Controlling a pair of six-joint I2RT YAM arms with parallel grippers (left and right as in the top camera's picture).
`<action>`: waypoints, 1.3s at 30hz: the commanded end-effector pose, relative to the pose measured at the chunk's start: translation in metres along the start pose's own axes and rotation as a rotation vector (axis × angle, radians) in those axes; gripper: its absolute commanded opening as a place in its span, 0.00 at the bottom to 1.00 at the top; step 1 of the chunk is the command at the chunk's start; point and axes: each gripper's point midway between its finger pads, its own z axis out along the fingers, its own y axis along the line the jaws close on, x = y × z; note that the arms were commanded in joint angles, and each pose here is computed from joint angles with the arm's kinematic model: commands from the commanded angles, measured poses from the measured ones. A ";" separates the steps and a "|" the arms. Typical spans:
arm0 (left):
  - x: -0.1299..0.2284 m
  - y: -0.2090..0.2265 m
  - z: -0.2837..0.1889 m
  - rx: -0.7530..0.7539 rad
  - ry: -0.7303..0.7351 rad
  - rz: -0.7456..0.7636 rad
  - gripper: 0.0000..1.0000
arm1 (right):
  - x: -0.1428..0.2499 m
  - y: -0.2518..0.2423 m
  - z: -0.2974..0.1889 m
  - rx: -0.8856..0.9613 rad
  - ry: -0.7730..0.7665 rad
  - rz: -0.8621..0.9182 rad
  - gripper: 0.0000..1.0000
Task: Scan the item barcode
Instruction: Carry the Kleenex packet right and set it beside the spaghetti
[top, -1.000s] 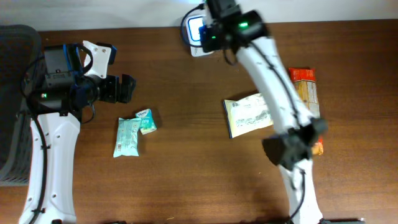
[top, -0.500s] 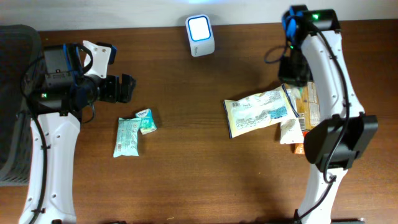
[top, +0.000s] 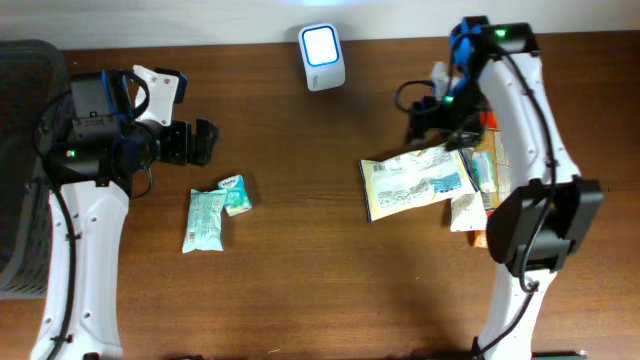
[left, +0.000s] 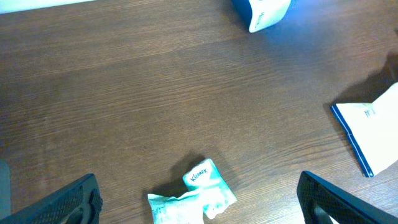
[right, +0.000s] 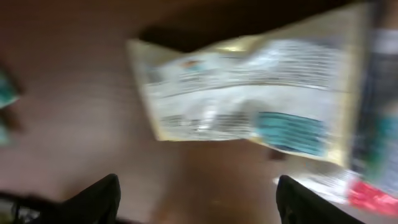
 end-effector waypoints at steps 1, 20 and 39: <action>-0.006 0.000 -0.008 -0.006 -0.024 0.022 0.99 | 0.011 0.057 0.012 -0.087 0.028 -0.138 0.76; -0.006 0.000 -0.008 -0.006 -0.024 0.022 0.99 | 0.049 0.044 0.154 0.365 0.051 -0.036 0.33; -0.006 0.000 -0.008 -0.006 -0.024 0.022 0.99 | 0.040 -0.098 0.100 0.414 0.108 0.365 0.25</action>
